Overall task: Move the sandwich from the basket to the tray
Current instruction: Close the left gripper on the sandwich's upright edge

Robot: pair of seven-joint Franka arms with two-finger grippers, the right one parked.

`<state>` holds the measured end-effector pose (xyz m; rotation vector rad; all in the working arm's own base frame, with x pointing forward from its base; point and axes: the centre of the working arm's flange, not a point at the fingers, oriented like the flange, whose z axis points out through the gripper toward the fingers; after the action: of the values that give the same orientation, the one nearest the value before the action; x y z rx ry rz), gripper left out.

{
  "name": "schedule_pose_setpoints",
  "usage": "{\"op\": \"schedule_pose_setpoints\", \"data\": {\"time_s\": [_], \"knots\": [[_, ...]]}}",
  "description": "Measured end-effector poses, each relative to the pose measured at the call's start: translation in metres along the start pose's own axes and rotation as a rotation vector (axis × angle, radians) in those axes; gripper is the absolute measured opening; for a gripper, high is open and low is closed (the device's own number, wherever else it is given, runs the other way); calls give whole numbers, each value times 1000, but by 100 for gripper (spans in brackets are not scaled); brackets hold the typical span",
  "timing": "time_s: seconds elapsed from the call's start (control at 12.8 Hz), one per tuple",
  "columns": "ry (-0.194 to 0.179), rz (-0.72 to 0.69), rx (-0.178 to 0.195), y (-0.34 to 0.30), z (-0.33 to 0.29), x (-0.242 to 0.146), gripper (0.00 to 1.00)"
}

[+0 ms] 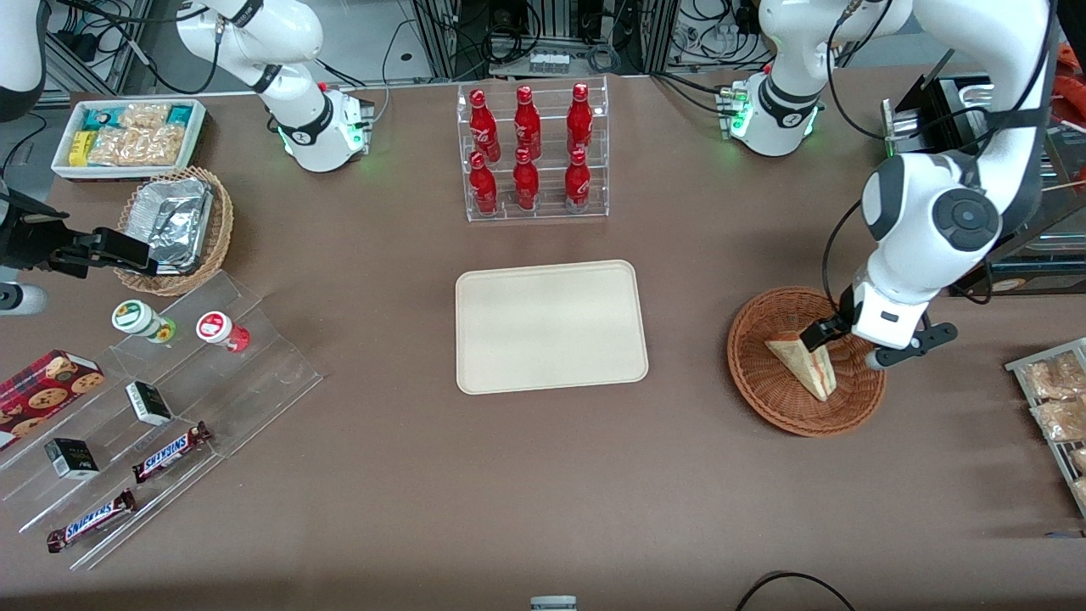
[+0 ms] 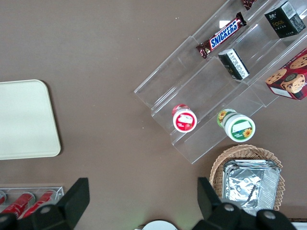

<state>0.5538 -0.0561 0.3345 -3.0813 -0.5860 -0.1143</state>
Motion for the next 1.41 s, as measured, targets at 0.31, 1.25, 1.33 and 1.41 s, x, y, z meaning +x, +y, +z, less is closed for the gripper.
{"op": "schedule_pose_setpoints", "data": {"time_s": [0.31,1.25,1.33,1.41], "knots": [[-13,-8,0,0,29,-6,100],[-33,-8,1,-4,76,-18,95],[-31,-8,0,-4,77,-18,94],[-27,-8,-3,-4,77,-17,87]]}}
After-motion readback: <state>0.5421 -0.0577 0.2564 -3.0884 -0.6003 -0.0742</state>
